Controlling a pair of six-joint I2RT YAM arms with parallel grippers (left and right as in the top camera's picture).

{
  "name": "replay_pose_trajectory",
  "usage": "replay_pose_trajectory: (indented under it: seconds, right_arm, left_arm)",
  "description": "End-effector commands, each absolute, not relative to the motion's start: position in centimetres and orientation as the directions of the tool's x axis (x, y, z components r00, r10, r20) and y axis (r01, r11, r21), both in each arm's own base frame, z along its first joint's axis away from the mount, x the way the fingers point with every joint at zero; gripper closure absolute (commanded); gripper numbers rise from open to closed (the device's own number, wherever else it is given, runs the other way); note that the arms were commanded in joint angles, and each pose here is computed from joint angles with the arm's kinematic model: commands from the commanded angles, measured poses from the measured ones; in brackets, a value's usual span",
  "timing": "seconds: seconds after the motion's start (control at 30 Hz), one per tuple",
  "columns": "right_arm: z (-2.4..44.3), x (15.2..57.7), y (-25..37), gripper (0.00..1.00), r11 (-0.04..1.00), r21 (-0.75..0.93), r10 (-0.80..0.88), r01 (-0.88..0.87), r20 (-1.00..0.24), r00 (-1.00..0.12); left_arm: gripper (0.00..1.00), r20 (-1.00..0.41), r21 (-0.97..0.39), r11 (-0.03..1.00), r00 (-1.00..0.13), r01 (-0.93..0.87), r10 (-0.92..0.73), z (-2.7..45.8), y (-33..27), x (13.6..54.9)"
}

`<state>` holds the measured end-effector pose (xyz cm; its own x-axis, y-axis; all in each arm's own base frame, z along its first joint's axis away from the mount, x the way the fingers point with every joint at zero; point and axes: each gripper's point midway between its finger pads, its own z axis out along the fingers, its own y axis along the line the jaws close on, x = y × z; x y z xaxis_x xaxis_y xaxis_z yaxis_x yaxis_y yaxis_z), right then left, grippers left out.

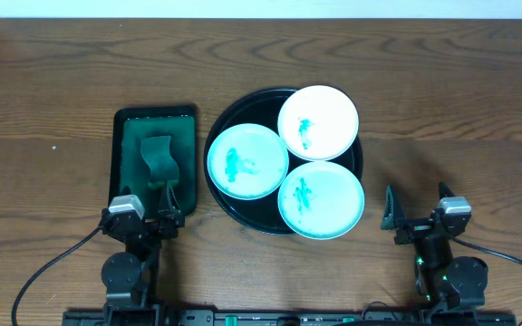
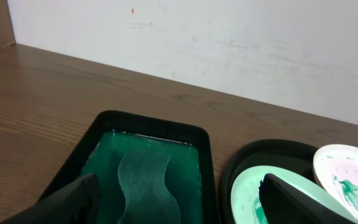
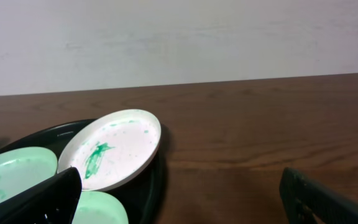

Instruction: Clean dirty plates on tray and stack at the side

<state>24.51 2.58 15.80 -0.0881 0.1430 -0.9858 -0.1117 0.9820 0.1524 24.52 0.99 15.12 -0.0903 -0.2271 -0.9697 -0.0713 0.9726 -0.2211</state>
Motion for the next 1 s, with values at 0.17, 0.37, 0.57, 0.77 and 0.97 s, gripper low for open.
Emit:
replay_pose_trajectory:
  seconds: [0.17,0.37,0.57,0.77,0.97]
  right_arm:
    - [15.7,24.5,2.3,0.01,0.984,0.145,0.136,-0.101,-0.987,-0.088]
    - [15.7,24.5,2.3,0.01,0.984,0.145,0.136,-0.101,-0.987,-0.087]
    - [15.7,24.5,2.3,0.01,0.984,0.144,0.136,-0.101,-0.987,-0.088]
    - [15.7,24.5,2.3,0.01,0.984,0.145,0.136,-0.101,-0.987,-0.087]
    - [15.7,24.5,2.3,0.01,0.984,0.144,0.136,-0.101,-0.987,-0.087]
  left_arm:
    - [0.18,-0.962,-0.225,0.969,-0.136,-0.098,-0.237,13.6,1.3,24.4]
    - [0.18,-0.962,-0.225,0.969,-0.136,-0.097,-0.237,13.6,1.3,24.4]
    - [0.18,-0.962,-0.226,0.969,-0.136,-0.097,-0.237,13.6,1.3,24.4]
    - [0.18,-0.961,-0.233,0.968,-0.131,-0.097,-0.244,13.7,1.3,24.4]
    - [0.18,-0.960,-0.244,0.969,-0.133,-0.029,-0.245,14.5,0.1,24.4]
